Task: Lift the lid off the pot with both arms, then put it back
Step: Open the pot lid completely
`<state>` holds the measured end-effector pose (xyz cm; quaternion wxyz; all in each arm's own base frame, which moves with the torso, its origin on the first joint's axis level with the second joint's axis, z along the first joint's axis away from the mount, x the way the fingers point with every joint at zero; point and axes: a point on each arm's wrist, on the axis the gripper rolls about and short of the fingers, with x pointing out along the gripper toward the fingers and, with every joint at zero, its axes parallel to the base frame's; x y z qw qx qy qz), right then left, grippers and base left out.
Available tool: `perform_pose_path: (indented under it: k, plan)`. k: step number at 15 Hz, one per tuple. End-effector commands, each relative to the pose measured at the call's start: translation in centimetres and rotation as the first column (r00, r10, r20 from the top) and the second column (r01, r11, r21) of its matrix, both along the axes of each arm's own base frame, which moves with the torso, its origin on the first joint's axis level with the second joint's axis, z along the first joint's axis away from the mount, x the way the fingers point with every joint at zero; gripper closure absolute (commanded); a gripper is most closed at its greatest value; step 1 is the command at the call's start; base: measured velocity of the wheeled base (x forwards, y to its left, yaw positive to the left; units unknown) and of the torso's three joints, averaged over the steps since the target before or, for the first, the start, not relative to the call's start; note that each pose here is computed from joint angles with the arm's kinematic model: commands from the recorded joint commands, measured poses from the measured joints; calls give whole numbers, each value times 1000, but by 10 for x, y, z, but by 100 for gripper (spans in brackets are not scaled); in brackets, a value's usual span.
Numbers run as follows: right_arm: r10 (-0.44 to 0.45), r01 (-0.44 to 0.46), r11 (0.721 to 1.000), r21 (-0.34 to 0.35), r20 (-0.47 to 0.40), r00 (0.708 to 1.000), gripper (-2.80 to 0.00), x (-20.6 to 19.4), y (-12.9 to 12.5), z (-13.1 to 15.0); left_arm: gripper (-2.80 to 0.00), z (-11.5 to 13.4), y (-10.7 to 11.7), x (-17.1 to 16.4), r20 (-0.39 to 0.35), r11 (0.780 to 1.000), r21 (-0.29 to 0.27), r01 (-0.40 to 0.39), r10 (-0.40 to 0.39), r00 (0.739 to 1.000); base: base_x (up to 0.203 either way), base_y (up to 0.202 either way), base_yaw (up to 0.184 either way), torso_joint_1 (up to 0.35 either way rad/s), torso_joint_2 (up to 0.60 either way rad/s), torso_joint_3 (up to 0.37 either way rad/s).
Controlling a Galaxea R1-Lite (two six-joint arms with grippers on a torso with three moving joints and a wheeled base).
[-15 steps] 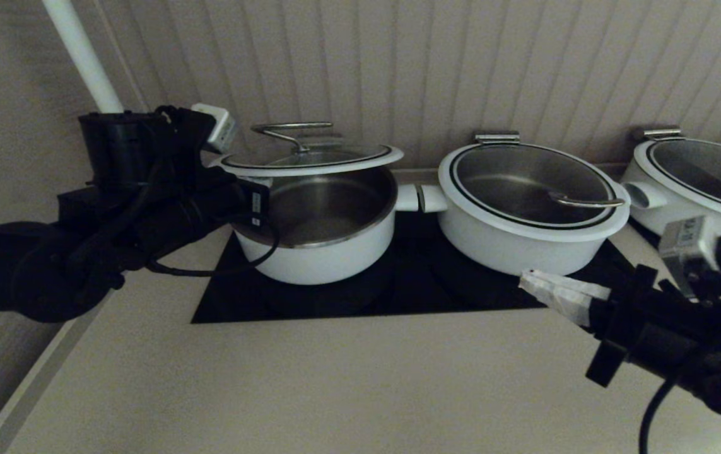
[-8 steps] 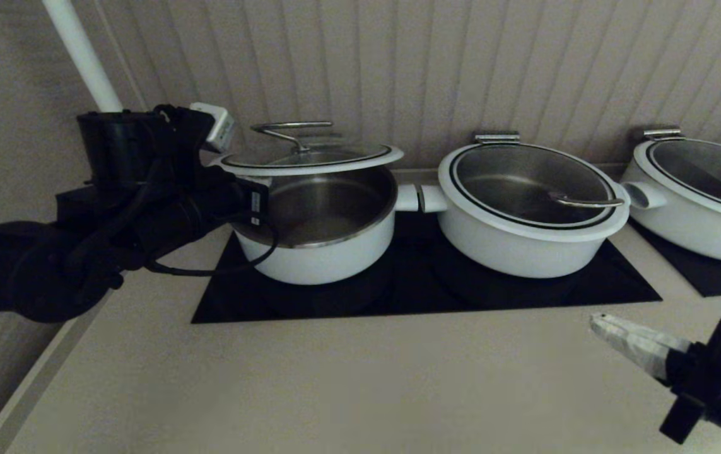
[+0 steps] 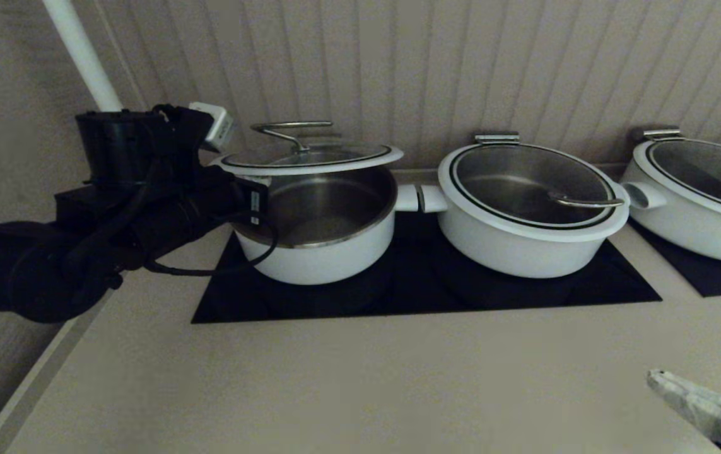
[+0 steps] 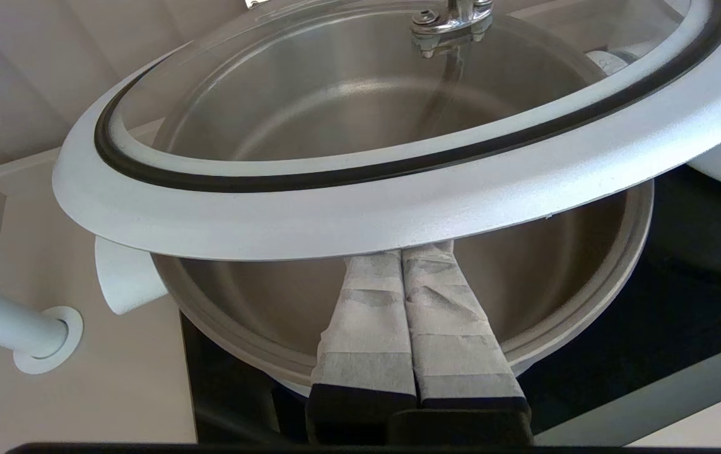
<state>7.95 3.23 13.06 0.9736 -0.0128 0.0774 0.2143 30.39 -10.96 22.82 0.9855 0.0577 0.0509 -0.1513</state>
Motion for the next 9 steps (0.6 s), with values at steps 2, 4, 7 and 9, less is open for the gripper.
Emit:
perform_pose_path:
  k: [2, 4, 7, 9]
  plan:
    - [-50, 50, 999, 4, 29, 998, 0, -25, -11, -4, 0, 2, 0, -1, 8, 1000, -2, -1, 2, 1000, 0, 0, 0, 0, 0, 0]
    - [-66, 66, 998, -2, 33, 997, 0, -42, -18, -11, 0, 2, 0, -1, 8, 1000, -2, -1, 2, 1000, 0, 0, 0, 0, 0, 0]
    - [-62, 62, 998, 1, 44, 997, 0, -68, -28, -27, 0, 1, 0, -1, 6, 1000, -2, 1, -1, 1000, 0, 0, 0, 0, 0, 0]
    - [-45, 46, 999, -19, 31, 998, 0, -79, -32, -38, 0, 1, 0, -1, 5, 1000, -1, 0, 0, 1000, 0, 0, 0, 0, 0, 0]
